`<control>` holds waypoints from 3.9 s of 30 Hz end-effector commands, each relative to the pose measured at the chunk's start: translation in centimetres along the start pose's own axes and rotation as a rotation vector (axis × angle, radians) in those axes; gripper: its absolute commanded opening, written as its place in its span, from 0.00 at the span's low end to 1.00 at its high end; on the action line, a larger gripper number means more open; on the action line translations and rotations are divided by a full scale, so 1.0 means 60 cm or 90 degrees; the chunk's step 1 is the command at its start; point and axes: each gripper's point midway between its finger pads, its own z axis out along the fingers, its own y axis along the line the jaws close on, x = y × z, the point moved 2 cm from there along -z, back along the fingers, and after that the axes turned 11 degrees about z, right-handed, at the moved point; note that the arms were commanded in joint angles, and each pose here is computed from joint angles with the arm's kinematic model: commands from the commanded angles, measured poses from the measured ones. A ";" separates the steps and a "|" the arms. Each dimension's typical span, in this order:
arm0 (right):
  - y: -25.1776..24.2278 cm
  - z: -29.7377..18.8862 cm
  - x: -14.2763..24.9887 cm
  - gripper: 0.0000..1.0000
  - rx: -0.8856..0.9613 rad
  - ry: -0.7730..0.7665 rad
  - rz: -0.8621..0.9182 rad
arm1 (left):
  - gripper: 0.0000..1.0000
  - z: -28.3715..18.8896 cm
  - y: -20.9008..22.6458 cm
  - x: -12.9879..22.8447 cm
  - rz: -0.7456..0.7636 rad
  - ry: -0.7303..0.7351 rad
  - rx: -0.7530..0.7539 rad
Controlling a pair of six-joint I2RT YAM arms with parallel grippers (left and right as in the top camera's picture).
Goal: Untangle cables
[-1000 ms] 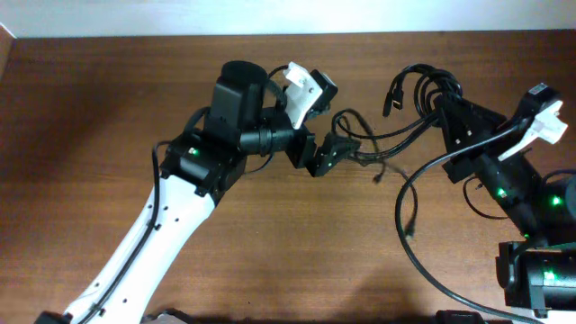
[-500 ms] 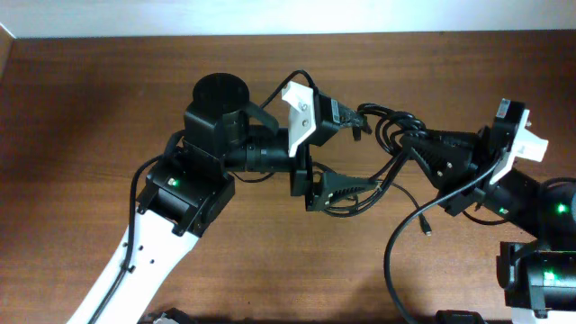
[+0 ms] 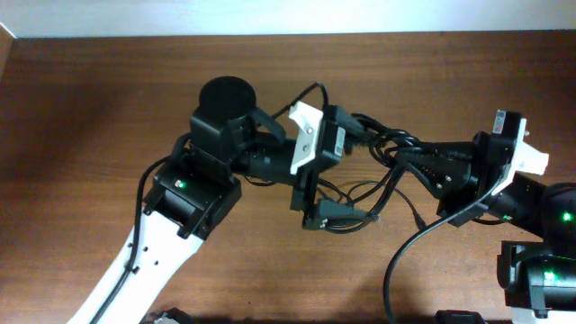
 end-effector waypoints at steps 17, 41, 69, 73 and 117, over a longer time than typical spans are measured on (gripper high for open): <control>0.024 -0.003 0.006 0.04 -0.039 0.029 0.005 | 0.21 0.013 0.011 -0.001 0.050 0.004 -0.026; -0.166 -0.067 0.094 0.73 0.428 0.022 0.187 | 0.00 -0.074 0.121 0.074 -0.215 0.090 -0.301; -0.080 -0.106 0.153 0.05 0.428 0.117 0.134 | 0.00 0.092 0.022 0.135 -0.268 0.092 0.030; -0.080 -0.106 0.153 0.04 0.428 0.117 0.134 | 0.00 0.092 0.040 0.146 -0.265 0.109 -0.019; -0.081 -0.106 0.151 0.04 0.430 0.115 0.128 | 0.00 0.046 0.160 0.194 -0.539 0.106 -0.404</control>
